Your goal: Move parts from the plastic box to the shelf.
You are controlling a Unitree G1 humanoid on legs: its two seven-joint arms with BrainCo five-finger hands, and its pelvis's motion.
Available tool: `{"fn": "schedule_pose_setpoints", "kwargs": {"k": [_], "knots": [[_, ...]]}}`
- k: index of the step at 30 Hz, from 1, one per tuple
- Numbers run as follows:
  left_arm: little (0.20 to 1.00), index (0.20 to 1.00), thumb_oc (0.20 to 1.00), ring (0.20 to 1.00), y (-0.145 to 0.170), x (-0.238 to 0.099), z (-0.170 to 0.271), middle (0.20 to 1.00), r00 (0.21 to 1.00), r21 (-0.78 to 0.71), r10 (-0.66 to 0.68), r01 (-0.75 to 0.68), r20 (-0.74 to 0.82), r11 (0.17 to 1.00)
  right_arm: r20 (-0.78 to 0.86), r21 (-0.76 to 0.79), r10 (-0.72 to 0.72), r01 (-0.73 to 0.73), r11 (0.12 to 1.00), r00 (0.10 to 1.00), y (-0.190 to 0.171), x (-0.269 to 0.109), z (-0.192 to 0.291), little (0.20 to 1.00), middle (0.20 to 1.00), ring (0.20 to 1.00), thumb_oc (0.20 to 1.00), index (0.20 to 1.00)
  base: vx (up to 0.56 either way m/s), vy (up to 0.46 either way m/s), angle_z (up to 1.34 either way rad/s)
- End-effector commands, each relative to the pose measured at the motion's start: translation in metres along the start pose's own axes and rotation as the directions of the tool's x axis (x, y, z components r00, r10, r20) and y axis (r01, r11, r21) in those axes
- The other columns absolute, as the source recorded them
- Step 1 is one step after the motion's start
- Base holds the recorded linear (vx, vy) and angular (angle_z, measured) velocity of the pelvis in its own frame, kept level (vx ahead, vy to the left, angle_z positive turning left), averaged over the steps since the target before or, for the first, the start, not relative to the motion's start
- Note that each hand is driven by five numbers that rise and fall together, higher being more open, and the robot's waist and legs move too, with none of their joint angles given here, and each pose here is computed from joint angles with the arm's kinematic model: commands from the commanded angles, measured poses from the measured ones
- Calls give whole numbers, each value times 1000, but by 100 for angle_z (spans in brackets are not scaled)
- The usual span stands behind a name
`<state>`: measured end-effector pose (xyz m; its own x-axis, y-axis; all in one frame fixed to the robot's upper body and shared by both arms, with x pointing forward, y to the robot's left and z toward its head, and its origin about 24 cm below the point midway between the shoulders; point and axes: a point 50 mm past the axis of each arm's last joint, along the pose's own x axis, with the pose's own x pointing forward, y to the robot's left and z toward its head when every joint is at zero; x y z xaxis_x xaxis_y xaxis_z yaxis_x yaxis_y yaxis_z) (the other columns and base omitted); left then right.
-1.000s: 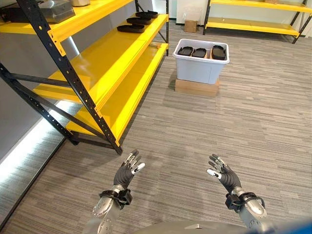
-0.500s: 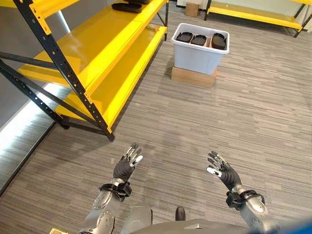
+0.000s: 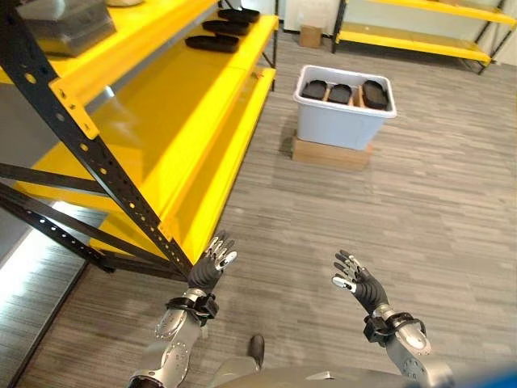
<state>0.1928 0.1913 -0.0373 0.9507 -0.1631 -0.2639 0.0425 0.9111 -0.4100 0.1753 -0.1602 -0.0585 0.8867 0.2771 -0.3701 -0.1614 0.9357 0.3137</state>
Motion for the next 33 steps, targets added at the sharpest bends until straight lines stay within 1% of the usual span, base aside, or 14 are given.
{"fn": "schedule_pose_setpoints", "kwargs": {"k": [1, 3, 12, 19, 24, 28, 33], "knots": [[1000, 1000, 1000, 1000, -5, 1, 20, 1000, 996, 76, -45, 39, 78, 996, 83, -49, 40, -36, 998, 996, -1, 1, 20, 1000, 1000, 1000, 1000, 1000, 310, 120, 11], [1000, 1000, 1000, 1000, -5, 2, 17, 1000, 997, 78, -48, 43, 66, 996, 86, -22, 52, -51, 998, 995, 2, -2, 19, 1000, 1000, 1000, 1000, 1000, 502, -1, 14], [1000, 1000, 1000, 1000, -5, 0, 9, 1000, 997, 6, -20, 19, 73, 1000, 60, -86, 92, -87, 993, 994, 4, 4, 23, 1000, 1000, 1000, 1000, 1000, 340, -215, 28], [1000, 1000, 1000, 1000, -16, 10, 9, 1000, 996, -31, -36, 38, 79, 999, 114, -82, 64, -54, 995, 991, -5, 6, 38, 1000, 1000, 1000, 1000, 1000, 243, -272, 8], [1000, 1000, 1000, 1000, -14, 6, 6, 1000, 997, -60, -23, 27, 69, 998, 110, -81, 53, -44, 996, 993, -8, 2, 37, 1000, 1000, 1000, 1000, 1000, 173, -228, 2], [1000, 1000, 1000, 1000, -11, 2, 6, 1000, 998, -62, -8, 12, 64, 998, 113, -141, 52, -35, 989, 992, -11, 0, 41, 1000, 1000, 1000, 1000, 1000, 132, -242, 4], [1000, 1000, 1000, 1000, -5, -4, -2, 1000, 999, -38, 11, -9, 33, 999, 123, -139, 23, -5, 990, 992, -15, -1, 41, 1000, 1000, 1000, 1000, 1000, 240, -1, -16]]}}
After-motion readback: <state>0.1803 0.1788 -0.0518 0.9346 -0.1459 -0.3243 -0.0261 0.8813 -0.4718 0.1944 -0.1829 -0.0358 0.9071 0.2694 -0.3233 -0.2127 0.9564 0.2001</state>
